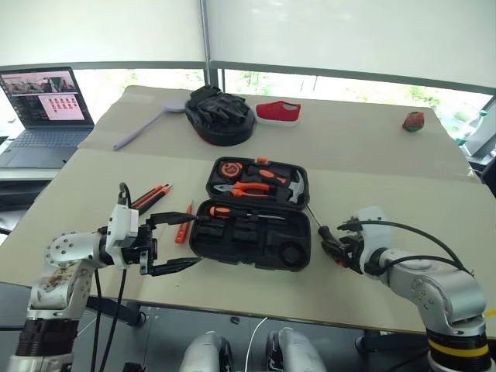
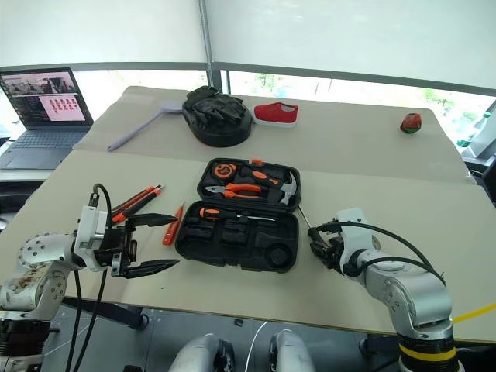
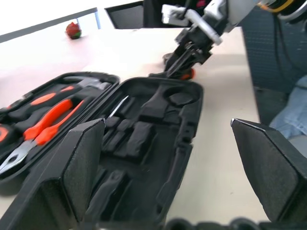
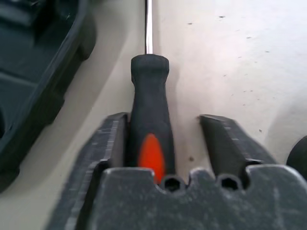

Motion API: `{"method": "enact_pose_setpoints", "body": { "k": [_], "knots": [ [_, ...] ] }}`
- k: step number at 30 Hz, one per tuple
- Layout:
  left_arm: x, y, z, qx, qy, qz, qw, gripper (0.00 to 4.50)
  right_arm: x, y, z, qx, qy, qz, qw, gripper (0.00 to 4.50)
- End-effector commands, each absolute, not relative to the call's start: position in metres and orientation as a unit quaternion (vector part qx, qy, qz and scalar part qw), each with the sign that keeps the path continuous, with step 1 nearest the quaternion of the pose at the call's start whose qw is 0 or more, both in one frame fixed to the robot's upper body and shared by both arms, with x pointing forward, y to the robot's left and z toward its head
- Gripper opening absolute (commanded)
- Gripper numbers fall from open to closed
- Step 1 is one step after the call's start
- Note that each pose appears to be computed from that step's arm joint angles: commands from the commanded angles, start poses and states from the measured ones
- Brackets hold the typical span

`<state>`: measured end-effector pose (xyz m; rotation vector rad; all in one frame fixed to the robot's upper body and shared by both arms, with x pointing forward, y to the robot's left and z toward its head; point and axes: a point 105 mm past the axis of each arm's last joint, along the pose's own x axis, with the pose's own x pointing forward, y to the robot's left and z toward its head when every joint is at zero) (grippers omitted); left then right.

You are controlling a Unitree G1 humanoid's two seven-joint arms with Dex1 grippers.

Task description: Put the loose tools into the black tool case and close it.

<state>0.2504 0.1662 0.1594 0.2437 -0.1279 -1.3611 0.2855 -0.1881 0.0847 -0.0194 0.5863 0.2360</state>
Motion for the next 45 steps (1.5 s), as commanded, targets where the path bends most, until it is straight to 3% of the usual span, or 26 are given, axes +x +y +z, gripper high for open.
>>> {"method": "enact_pose_setpoints", "body": {
  "k": [1, 7, 11, 16, 18, 21, 27, 35, 38, 43, 45],
  "knots": [
    [0.251, 0.151, 0.178, 0.107, -0.097, -0.638, 0.756, 4.5, 0.285, -0.196, 0.098, 0.013, 0.255, 0.068, 0.964, 1.2],
    [0.255, 0.153, 0.182, 0.088, -0.112, -0.613, 0.777, 4.5, 0.291, -0.21, 0.139, -0.018, 0.157, 0.04, 0.987, 1.04],
    [0.254, 0.164, 0.174, 0.091, -0.102, -0.591, 0.795, 4.5, 0.301, -0.182, 0.177, -0.092, 0.074, 0.167, 0.979, 1.04],
    [0.253, 0.188, 0.156, 0.113, -0.07, -0.564, 0.815, 4.5, 0.295, -0.118, 0.198, -0.207, 0.006, 0.403, 0.892, 1.04],
    [0.252, 0.202, 0.15, 0.116, -0.06, -0.54, 0.831, 4.5, 0.295, -0.092, 0.186, -0.249, 0.032, 0.49, 0.834, 1.04],
    [0.249, 0.209, 0.147, 0.123, -0.058, -0.525, 0.84, 4.5, 0.301, -0.073, 0.166, -0.304, 0.068, 0.545, 0.778, 1.04],
    [0.242, 0.208, 0.148, 0.126, -0.063, -0.511, 0.848, 4.5, 0.316, -0.069, 0.149, -0.373, 0.107, 0.565, 0.728, 1.04],
    [0.236, 0.201, 0.149, 0.116, -0.057, -0.511, 0.85, 4.5, 0.331, -0.076, 0.14, -0.387, 0.134, 0.544, 0.732, 1.04],
    [0.238, 0.196, 0.154, 0.119, -0.066, -0.512, 0.848, 4.5, 0.33, -0.08, 0.135, -0.41, 0.135, 0.557, 0.71, 1.04],
    [0.247, 0.192, 0.166, 0.118, -0.09, -0.502, 0.852, 4.5, 0.339, -0.086, 0.129, -0.407, 0.147, 0.539, 0.722, 1.04],
    [0.248, 0.191, 0.167, 0.118, -0.09, -0.502, 0.852, 4.5, 0.342, -0.087, 0.129, -0.4, 0.145, 0.533, 0.732, 1.84]
  ]
}}
